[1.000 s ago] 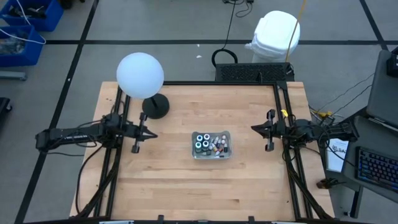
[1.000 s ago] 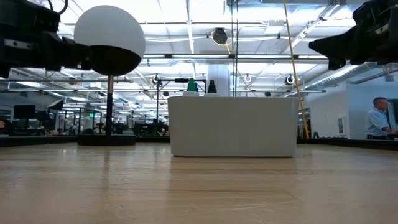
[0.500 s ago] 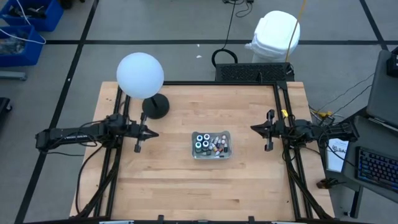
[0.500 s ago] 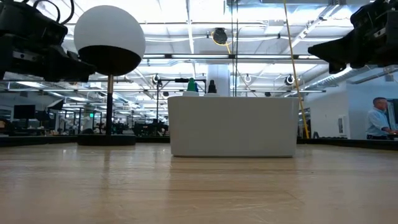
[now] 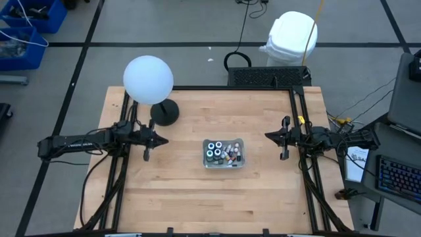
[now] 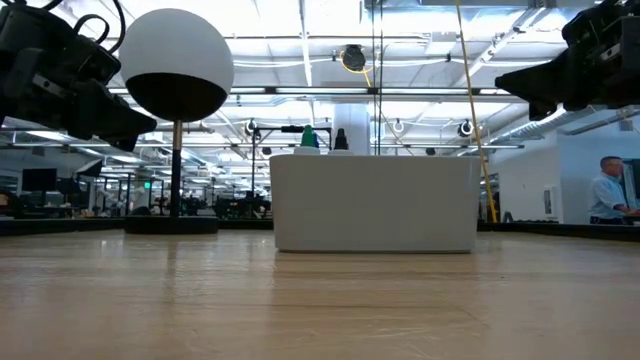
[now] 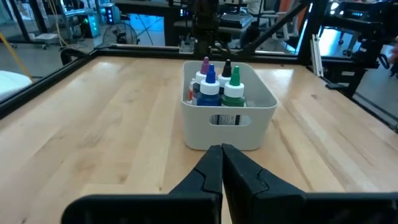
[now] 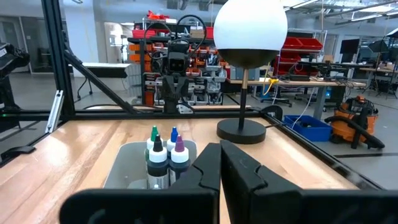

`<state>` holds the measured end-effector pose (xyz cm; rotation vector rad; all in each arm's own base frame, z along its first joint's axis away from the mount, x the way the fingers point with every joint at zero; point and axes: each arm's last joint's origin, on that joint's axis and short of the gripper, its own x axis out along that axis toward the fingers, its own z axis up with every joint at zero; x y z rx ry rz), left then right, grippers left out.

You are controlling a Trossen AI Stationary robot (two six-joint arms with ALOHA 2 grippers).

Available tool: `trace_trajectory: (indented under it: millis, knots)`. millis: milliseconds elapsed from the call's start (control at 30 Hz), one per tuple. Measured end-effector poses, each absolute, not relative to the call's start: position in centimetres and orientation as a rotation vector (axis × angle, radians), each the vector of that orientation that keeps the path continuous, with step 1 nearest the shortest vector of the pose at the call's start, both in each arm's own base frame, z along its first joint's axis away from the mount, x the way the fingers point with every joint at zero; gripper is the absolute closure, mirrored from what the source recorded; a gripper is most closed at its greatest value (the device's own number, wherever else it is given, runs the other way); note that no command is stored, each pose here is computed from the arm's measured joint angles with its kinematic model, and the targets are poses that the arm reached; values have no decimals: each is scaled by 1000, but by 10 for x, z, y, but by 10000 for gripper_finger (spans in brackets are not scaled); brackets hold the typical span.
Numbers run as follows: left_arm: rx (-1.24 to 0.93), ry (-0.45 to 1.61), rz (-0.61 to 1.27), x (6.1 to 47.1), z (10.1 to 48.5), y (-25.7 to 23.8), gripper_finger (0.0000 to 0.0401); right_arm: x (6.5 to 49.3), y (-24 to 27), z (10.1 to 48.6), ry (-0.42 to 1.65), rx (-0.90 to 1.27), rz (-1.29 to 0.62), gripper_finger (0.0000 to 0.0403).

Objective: Pick & Place food coloring
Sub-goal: Return to Home Position

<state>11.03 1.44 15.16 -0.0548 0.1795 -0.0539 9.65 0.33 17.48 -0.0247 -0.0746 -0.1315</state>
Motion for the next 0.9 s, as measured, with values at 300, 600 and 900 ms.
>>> trace_trajectory:
  millis: [300,600,900]
  knots:
    - [-46,179,-56,110,152,14,387,96,3,175,-75,-25,-131,403]
    - [-46,178,-57,110,152,14,353,96,3,175,-75,-25,-131,403]
    - [-46,178,-57,110,152,14,352,97,3,175,-74,-24,-131,403]
